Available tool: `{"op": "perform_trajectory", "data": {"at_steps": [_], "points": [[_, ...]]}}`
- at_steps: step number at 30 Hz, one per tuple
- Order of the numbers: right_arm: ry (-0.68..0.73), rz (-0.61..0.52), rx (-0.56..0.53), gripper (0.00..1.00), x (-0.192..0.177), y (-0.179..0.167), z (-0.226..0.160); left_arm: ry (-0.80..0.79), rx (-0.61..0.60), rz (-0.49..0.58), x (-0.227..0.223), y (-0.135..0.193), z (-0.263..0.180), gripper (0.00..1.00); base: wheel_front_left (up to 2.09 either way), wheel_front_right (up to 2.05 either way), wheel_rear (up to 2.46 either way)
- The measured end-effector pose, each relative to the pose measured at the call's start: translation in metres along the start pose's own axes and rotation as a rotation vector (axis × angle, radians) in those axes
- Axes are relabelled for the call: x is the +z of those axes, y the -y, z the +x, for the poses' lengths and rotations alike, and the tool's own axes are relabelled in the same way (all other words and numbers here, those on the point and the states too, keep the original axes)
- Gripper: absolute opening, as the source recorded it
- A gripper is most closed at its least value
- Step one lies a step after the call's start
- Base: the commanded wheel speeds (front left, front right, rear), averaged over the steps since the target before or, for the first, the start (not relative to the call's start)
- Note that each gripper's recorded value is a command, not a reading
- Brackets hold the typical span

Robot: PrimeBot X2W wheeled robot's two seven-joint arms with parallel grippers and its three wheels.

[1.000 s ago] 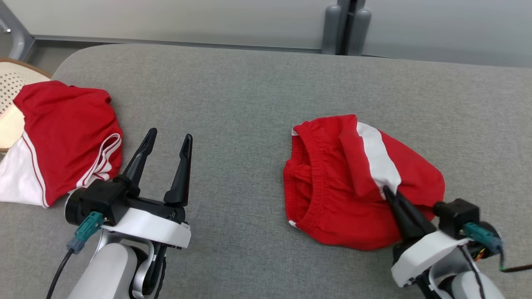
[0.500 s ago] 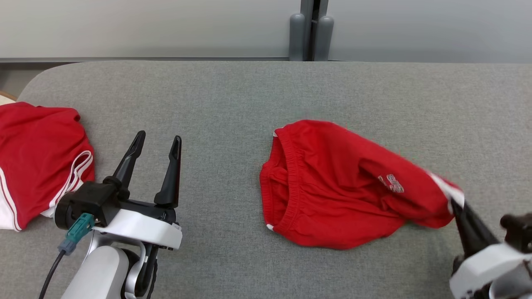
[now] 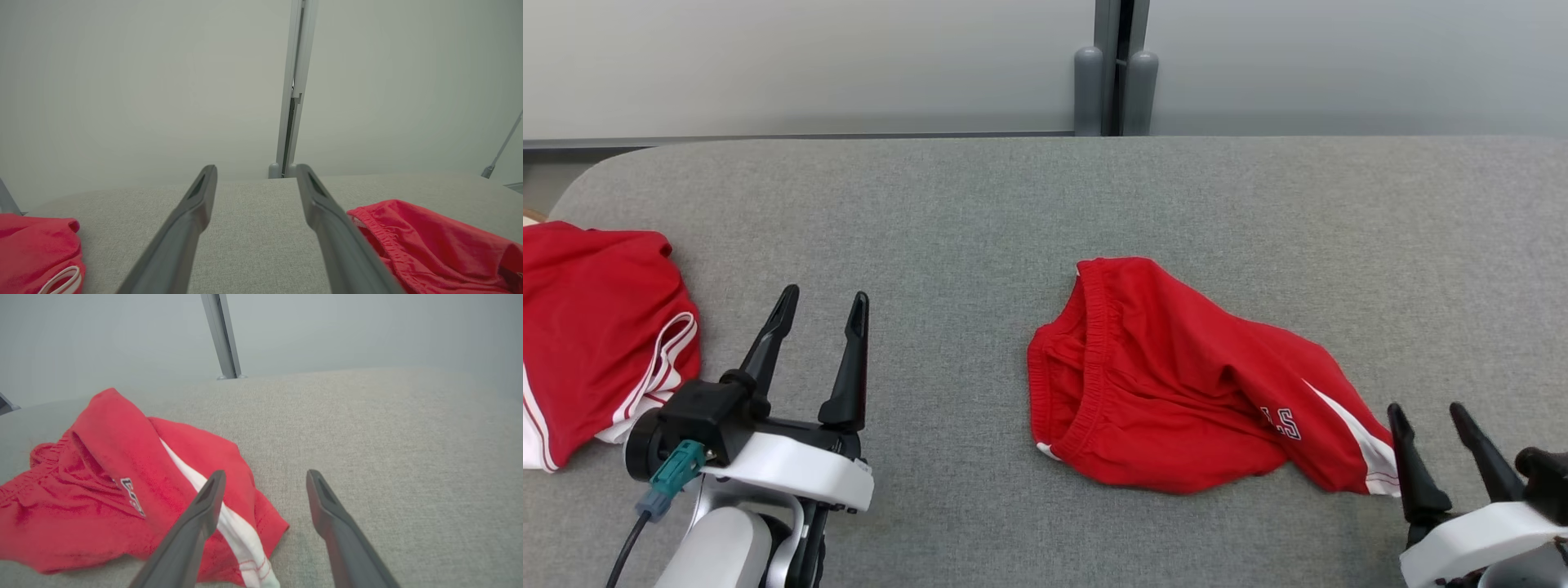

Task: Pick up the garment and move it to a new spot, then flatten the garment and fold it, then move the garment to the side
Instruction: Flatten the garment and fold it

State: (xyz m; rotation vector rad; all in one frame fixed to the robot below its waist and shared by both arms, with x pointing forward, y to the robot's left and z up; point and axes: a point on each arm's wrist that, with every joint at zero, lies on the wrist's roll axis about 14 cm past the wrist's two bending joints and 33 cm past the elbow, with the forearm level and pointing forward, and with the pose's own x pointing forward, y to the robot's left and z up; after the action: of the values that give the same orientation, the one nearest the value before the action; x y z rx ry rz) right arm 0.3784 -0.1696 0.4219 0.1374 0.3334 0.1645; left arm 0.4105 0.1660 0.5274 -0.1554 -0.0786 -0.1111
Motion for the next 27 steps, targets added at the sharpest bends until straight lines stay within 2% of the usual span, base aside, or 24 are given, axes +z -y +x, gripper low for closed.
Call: {"op": "perform_trajectory", "data": {"at_steps": [3, 4, 6, 11, 27], "points": [[0.123, -0.012, -0.006, 1.0, 0.036, 0.003, -0.002, -0.006, 0.013, 0.002, -0.001, -0.002, -0.006, 1.0, 0.0, 0.0, 0.0], [0.123, -0.012, -0.006, 1.0, 0.036, 0.003, -0.002, -0.006, 0.013, 0.002, -0.001, -0.002, -0.006, 1.0, 0.0, 0.0, 0.0], [0.217, -0.044, 0.003, 1.0, 0.067, -0.001, -0.008, -0.009, 0.017, -0.002, -0.001, -0.002, -0.012, 1.0, 0.0, 0.0, 0.0], [0.296, -0.081, 0.017, 1.0, 0.098, -0.008, -0.021, -0.033, 0.022, 0.003, -0.005, -0.003, -0.025, 1.0, 0.0, 0.0, 0.0], [0.271, -0.079, 0.007, 1.0, 0.093, -0.01, -0.031, -0.071, 0.015, 0.008, -0.012, 0.001, -0.032, 1.0, 0.0, 0.0, 0.0]]}}
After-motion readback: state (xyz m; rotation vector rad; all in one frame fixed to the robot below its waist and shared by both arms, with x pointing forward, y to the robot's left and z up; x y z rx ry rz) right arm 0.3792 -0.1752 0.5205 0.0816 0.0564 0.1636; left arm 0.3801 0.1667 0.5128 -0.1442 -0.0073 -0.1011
